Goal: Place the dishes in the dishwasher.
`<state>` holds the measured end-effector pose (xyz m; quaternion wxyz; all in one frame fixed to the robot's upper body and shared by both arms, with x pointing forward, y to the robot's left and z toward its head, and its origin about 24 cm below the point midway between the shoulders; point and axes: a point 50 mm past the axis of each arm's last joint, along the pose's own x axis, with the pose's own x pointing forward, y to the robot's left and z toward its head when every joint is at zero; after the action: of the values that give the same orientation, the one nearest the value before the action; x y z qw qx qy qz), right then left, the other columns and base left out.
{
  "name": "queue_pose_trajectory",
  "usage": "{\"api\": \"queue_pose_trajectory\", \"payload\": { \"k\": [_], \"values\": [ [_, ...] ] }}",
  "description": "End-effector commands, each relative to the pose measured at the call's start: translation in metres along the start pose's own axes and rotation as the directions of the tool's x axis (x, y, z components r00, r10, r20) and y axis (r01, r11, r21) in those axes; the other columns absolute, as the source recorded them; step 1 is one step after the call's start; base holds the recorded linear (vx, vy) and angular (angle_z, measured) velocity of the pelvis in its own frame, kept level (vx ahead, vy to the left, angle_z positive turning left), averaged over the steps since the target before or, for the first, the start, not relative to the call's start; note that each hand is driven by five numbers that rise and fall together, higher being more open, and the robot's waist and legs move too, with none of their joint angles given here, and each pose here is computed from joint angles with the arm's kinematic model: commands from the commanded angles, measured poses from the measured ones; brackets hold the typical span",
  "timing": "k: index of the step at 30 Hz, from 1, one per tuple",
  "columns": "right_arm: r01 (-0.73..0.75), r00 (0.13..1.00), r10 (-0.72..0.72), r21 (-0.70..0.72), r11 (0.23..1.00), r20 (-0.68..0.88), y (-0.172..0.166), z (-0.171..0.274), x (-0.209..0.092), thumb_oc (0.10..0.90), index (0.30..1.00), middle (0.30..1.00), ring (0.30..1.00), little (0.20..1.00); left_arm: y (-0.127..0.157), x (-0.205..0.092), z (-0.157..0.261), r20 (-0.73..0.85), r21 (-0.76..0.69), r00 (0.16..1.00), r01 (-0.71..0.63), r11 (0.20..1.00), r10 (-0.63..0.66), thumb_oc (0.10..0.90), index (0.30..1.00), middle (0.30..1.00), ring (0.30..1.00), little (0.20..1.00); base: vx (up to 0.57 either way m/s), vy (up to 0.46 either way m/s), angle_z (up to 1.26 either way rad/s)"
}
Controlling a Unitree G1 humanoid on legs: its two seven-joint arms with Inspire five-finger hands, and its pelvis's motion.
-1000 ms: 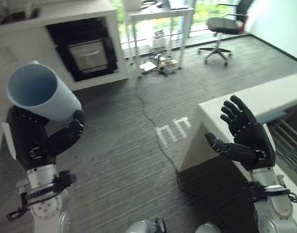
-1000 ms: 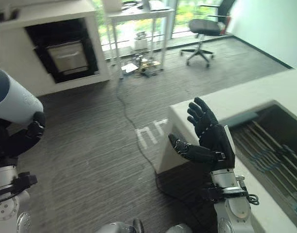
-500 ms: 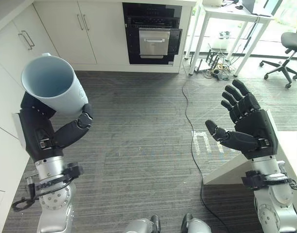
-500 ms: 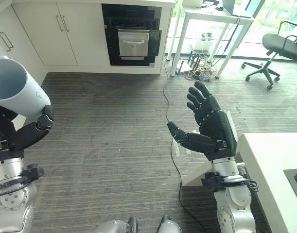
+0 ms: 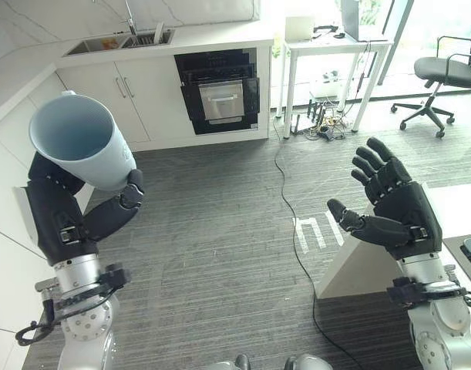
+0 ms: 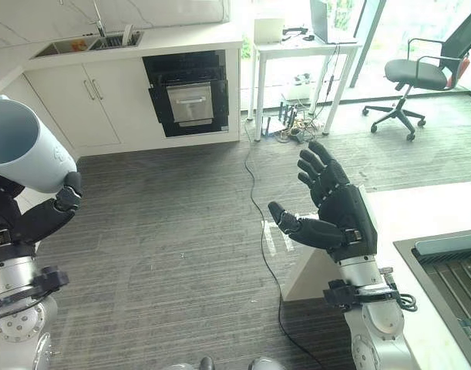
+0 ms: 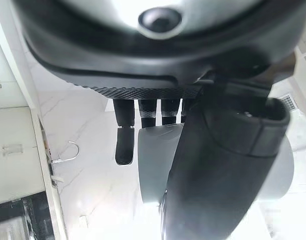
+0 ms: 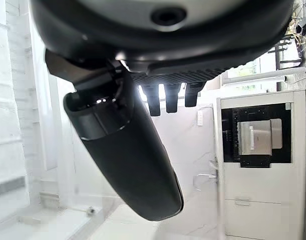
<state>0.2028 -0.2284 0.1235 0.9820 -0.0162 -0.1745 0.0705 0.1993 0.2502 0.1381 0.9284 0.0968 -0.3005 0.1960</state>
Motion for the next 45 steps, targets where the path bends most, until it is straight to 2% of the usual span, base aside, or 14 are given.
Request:
{"api": "queue_pose_trajectory", "payload": {
  "k": [1, 8, 13, 19, 24, 27, 30, 34, 38, 42, 45],
  "values": [
    [-0.036, 0.96, 0.057, -0.081, 0.996, 0.275, 0.001, 0.044, 0.02, 0.8, 0.9, 0.9, 0.9, 0.9, -0.012, 0.025, 0.038, 0.27, -0.048, 0.963, 0.035, 0.998, -0.021, 0.4, 0.3, 0.3, 0.3, 0.3, 0.05, -0.06, -0.05],
    [-0.049, 0.959, 0.068, -0.076, 0.996, 0.276, 0.003, 0.044, 0.025, 0.8, 0.9, 0.9, 0.9, 0.9, -0.007, 0.024, 0.036, 0.254, -0.083, 0.967, 0.006, 0.997, 0.015, 0.4, 0.3, 0.3, 0.3, 0.3, 0.05, -0.093, -0.02],
    [-0.036, 0.959, 0.073, -0.137, 0.99, 0.274, 0.0, 0.045, 0.021, 0.8, 0.9, 0.9, 0.9, 0.9, -0.005, 0.018, 0.036, 0.236, -0.108, 0.971, -0.001, 0.994, 0.027, 0.4, 0.3, 0.3, 0.3, 0.3, 0.06, -0.097, 0.02],
    [-0.083, 0.957, 0.12, -0.15, 0.985, 0.263, 0.005, 0.045, 0.024, 0.8, 0.9, 0.9, 0.9, 0.9, 0.001, 0.013, 0.033, 0.209, -0.1, 0.977, -0.027, 0.995, 0.048, 0.4, 0.3, 0.3, 0.3, 0.3, 0.2, 0.192, 0.17],
    [-0.103, 0.959, 0.124, -0.094, 0.99, 0.256, -0.001, 0.045, 0.017, 0.8, 0.9, 0.9, 0.9, 0.9, 0.008, 0.009, 0.029, 0.178, -0.094, 0.981, -0.055, 0.994, 0.071, 0.4, 0.3, 0.3, 0.3, 0.3, 0.26, 0.253, -0.25],
    [-0.079, 0.96, 0.109, -0.122, 0.989, 0.257, 0.001, 0.049, 0.015, 0.8, 0.9, 0.9, 0.9, 0.9, 0.006, 0.014, 0.032, 0.206, -0.083, 0.978, -0.016, 0.996, 0.033, 0.4, 0.3, 0.3, 0.3, 0.3, 0.32, 0.297, -0.19],
    [-0.022, 0.953, 0.047, -0.089, 0.996, 0.298, 0.004, 0.05, 0.024, 0.8, 0.9, 0.9, 0.9, 0.9, -0.005, 0.024, 0.037, 0.249, -0.101, 0.967, 0.071, 0.992, -0.044, 0.4, 0.3, 0.3, 0.3, 0.3, 0.27, 0.259, 0.46],
    [-0.005, 0.957, 0.025, -0.069, 0.998, 0.288, 0.008, 0.043, 0.02, 0.8, 0.9, 0.9, 0.9, 0.9, -0.009, 0.025, 0.04, 0.261, -0.094, 0.961, 0.116, 0.989, -0.088, 0.4, 0.3, 0.3, 0.3, 0.3, 0.26, 0.271, 0.66],
    [-0.042, 0.965, 0.056, -0.057, 0.997, 0.255, 0.011, 0.035, 0.022, 0.8, 0.9, 0.9, 0.9, 0.9, -0.01, 0.025, 0.039, 0.251, -0.067, 0.964, 0.102, 0.992, -0.083, 0.4, 0.3, 0.3, 0.3, 0.3, 0.21, 0.108, 0.03],
    [-0.033, 0.97, 0.048, -0.064, 0.997, 0.24, -0.003, 0.04, 0.01, 0.8, 0.9, 0.9, 0.9, 0.9, -0.006, 0.027, 0.041, 0.247, -0.056, 0.963, 0.127, 0.99, -0.109, 0.4, 0.3, 0.3, 0.3, 0.3, 0.4, -0.2, 0.15],
    [-0.043, 0.971, 0.057, -0.063, 0.997, 0.231, 0.003, 0.037, 0.009, 0.8, 0.9, 0.9, 0.9, 0.9, -0.008, 0.024, 0.039, 0.233, -0.067, 0.966, 0.132, 0.989, -0.113, 0.4, 0.3, 0.3, 0.3, 0.3, 0.34, -0.103, -0.01]
  ]
}}
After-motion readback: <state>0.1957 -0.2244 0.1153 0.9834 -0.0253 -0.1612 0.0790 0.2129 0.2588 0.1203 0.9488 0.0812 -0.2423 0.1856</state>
